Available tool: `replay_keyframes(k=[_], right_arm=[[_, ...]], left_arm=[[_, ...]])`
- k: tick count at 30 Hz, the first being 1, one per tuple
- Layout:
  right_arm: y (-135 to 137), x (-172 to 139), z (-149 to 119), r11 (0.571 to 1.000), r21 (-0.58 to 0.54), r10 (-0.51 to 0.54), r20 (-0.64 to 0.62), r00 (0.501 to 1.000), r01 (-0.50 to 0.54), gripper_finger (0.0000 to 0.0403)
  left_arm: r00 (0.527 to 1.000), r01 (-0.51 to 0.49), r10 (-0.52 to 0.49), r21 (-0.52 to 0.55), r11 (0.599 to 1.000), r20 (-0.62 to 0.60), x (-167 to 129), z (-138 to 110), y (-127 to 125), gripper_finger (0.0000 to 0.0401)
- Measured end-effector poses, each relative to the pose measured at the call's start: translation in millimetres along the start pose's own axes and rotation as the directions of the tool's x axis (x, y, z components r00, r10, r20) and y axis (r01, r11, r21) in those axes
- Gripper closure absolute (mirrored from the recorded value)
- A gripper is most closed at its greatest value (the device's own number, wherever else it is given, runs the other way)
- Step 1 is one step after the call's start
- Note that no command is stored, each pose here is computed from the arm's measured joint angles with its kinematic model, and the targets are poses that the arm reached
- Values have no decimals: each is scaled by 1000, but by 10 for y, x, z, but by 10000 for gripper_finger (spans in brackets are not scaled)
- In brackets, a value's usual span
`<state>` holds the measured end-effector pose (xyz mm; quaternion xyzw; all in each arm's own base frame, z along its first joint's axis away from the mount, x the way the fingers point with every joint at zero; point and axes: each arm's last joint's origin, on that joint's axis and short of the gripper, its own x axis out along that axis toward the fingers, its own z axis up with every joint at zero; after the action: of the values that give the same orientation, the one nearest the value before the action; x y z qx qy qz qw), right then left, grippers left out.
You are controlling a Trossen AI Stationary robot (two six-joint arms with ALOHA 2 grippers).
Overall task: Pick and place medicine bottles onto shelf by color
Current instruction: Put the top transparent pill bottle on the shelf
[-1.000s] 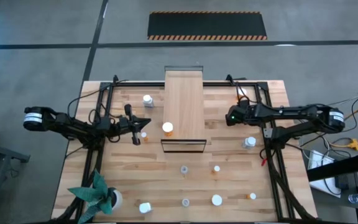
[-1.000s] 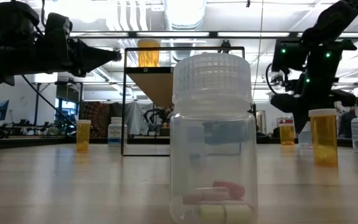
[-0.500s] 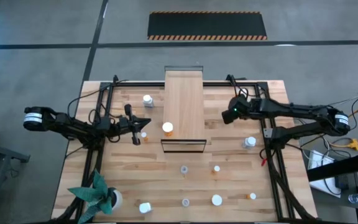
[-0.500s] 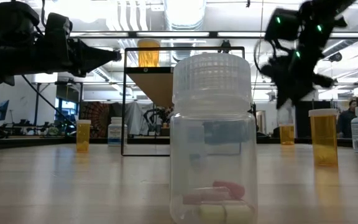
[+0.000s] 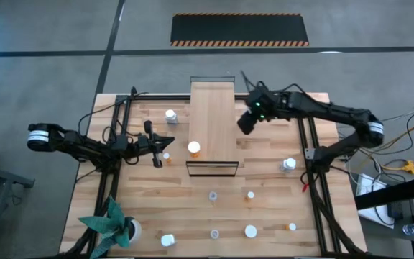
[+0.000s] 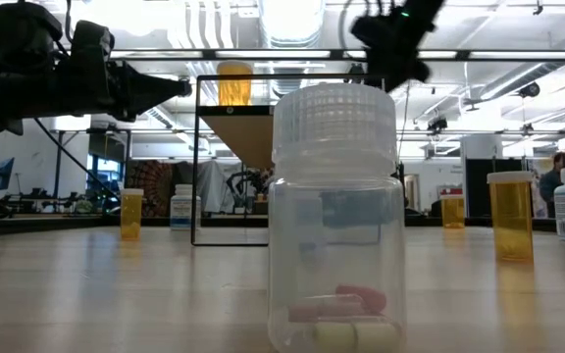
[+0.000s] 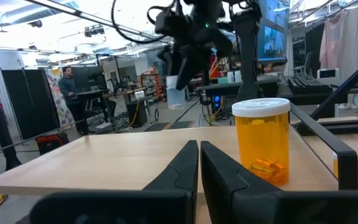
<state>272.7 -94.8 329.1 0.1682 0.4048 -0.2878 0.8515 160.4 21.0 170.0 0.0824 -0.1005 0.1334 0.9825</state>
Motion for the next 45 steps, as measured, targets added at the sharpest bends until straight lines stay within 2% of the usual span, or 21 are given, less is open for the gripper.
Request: replay_keyframes(k=[4, 10, 18, 26, 37, 45], right_arm=[[205, 95, 242, 993, -105, 60, -10, 998, -61, 269], [499, 293, 552, 959, -222, 178, -22, 984, -178, 268], [833, 685, 707, 888, -358, 266, -108, 958, -287, 268], [1007, 851, 832, 839, -424, 303, -161, 939, -343, 268], [1110, 989, 860, 806, -442, 339, -200, 919, -393, 268], [1135, 1002, 849, 802, -446, 341, -203, 918, -397, 268]], left_arm=[[1000, 0, 0, 0, 1000, 0, 0, 0, 0, 400], [1000, 0, 0, 0, 1000, 1, 1, 1, 0, 400], [1000, 0, 0, 0, 1000, 0, 0, 0, 0, 400], [1000, 0, 0, 0, 1000, -2, 0, -2, 0, 400], [1000, 0, 0, 1, 1000, -4, -1, -5, -1, 400], [1000, -1, 1, 1, 1000, -5, -2, -7, 1, 400]])
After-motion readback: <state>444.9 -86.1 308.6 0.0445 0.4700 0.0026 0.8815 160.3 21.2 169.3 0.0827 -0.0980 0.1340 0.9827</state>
